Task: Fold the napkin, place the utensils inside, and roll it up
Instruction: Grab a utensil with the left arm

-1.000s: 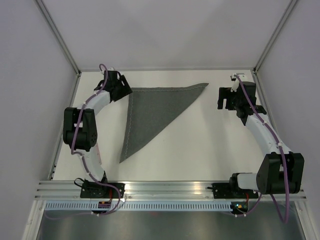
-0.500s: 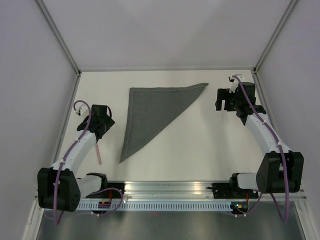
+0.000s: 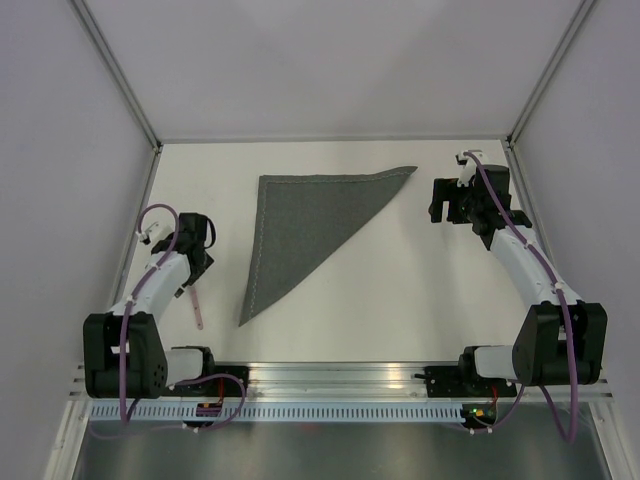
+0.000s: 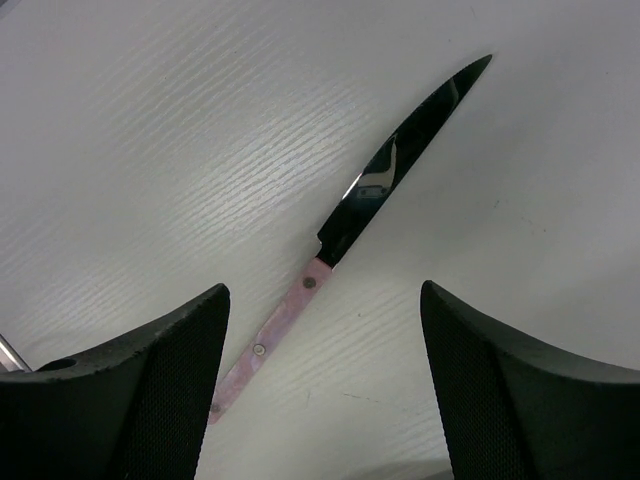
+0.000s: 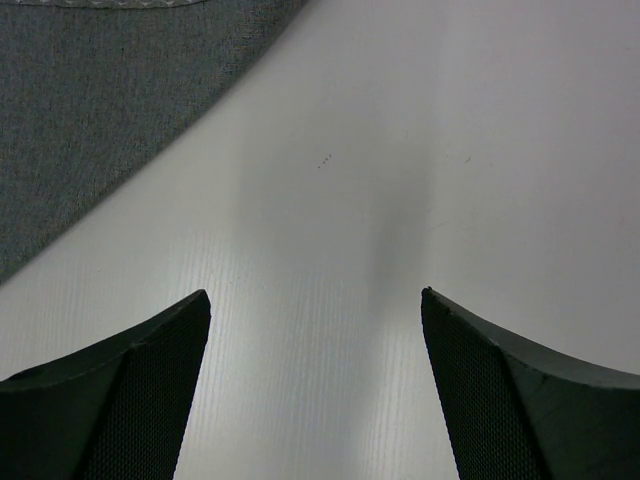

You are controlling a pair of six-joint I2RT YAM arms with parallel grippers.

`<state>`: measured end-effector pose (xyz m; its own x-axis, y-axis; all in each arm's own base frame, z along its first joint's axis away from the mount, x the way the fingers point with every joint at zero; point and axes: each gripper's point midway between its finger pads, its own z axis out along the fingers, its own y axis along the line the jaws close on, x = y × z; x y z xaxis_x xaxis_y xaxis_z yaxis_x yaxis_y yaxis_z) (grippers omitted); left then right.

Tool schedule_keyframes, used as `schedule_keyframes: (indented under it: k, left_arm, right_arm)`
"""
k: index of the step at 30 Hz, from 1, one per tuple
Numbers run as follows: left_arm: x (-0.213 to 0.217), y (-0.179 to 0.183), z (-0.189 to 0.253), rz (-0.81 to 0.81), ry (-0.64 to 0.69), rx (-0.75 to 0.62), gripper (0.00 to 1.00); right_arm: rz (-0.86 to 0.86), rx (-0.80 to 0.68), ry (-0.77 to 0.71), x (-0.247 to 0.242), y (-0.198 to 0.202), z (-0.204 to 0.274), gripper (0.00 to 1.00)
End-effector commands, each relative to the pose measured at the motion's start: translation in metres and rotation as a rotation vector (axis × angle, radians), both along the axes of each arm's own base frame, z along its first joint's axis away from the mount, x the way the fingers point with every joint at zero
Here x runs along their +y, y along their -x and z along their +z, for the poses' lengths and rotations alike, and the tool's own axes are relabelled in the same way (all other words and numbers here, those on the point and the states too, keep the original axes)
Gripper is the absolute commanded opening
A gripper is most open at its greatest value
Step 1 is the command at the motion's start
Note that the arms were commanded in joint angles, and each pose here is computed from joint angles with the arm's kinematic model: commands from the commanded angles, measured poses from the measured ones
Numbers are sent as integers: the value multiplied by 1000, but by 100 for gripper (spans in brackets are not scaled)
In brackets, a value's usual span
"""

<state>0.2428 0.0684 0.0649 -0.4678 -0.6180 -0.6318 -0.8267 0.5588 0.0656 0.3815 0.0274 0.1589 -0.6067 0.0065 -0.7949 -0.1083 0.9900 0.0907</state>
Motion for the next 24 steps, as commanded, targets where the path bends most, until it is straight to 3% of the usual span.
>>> schedule_keyframes:
  k: [1, 13, 24]
  left_arm:
    - [0, -6, 3, -25, 11, 10, 81]
    - [6, -7, -24, -14, 83, 107, 62]
    - [3, -7, -40, -20, 109, 146, 57]
  right_arm:
    - [-2, -27, -7, 0, -4, 11, 91]
    - [-7, -12, 5, -3, -4, 6, 91]
    - [-13, -6, 12, -3, -4, 3, 91]
